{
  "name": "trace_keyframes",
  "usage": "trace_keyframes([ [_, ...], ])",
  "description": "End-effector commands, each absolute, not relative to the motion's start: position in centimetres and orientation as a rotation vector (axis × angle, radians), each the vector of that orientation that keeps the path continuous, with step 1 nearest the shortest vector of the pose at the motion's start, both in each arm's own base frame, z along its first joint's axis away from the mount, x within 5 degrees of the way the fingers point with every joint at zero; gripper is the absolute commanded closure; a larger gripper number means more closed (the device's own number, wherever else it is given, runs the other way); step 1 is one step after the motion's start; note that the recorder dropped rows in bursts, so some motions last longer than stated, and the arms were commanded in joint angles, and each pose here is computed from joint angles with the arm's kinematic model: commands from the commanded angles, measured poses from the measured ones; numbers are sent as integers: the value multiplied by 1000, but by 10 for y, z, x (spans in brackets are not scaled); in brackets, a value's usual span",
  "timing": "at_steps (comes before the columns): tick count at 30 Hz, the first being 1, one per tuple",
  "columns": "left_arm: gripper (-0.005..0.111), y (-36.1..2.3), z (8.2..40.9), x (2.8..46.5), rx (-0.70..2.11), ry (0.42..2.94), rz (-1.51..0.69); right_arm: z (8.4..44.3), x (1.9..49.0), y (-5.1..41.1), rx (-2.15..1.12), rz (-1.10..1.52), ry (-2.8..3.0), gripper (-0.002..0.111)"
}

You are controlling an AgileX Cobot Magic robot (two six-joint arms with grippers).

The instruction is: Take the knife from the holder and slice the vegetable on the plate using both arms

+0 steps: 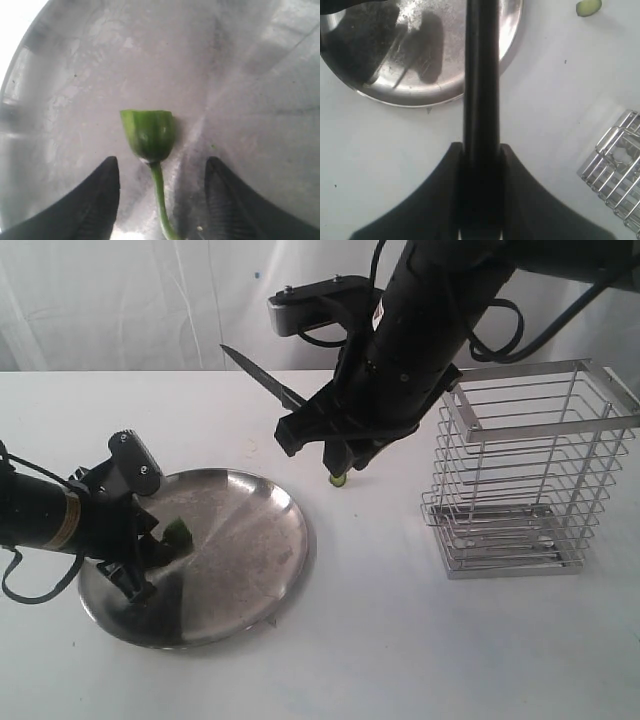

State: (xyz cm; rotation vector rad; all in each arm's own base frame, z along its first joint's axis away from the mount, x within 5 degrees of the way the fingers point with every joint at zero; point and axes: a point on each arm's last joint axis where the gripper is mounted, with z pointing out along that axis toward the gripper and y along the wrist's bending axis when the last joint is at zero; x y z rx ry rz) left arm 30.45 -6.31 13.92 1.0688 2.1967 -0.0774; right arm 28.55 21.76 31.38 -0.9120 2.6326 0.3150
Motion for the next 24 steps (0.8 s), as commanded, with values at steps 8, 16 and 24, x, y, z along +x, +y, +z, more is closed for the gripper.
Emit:
trace_keyframes([
  [8,56,-57,198,302,880,2094,21,316,284,215,-919,325,2630,108],
  [16,107,-20,251,290,362,2090,259,302,256,255,-1060,334,2660,108],
  [24,107,2,216,308,-30,2236,87,231,239,315,-1075,283,2796,108],
])
